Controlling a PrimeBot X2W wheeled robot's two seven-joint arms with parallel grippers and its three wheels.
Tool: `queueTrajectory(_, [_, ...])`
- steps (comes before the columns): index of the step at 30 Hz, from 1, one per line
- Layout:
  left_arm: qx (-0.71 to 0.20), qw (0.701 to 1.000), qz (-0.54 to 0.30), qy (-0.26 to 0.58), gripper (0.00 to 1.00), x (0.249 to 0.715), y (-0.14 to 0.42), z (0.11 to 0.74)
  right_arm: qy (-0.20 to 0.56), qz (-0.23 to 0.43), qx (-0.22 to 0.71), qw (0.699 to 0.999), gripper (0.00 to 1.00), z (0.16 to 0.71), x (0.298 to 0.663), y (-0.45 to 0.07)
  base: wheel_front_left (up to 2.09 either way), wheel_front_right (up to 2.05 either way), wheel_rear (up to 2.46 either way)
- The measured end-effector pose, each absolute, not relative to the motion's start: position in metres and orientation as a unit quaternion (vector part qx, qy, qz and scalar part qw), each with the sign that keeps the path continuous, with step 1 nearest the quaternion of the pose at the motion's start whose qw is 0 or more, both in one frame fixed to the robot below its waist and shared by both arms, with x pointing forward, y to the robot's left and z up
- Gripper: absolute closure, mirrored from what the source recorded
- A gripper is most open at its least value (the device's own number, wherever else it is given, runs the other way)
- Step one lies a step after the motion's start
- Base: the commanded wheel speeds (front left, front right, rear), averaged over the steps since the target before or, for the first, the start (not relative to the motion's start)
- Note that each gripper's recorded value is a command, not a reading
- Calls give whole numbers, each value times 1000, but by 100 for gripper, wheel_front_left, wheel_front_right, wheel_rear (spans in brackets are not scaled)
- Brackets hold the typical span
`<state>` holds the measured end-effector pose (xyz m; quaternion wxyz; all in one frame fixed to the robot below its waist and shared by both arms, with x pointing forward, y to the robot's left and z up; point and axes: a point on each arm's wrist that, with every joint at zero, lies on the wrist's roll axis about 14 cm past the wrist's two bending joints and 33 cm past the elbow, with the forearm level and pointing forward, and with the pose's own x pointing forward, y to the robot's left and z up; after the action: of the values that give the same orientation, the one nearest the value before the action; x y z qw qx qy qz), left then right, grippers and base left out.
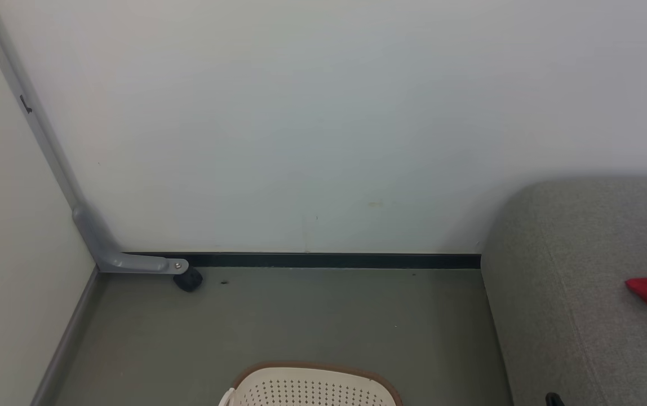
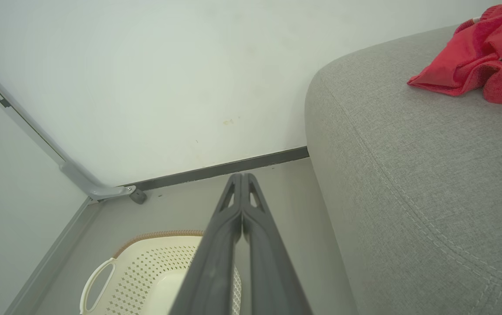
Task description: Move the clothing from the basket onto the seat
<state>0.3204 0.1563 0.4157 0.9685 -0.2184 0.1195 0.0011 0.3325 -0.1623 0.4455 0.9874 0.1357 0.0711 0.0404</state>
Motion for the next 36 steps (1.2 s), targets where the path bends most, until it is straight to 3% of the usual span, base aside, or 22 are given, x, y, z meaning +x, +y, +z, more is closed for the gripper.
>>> queueTrajectory(18, [-329, 935, 35, 126, 100, 328, 167, 418, 81, -6, 266, 961, 100, 447, 343, -178, 0, 0, 0])
queueTrajectory(36, [-433, 892, 51, 116, 100, 340, 175, 427, 83, -40, 394, 914, 100, 447, 349, -188, 0, 0, 0])
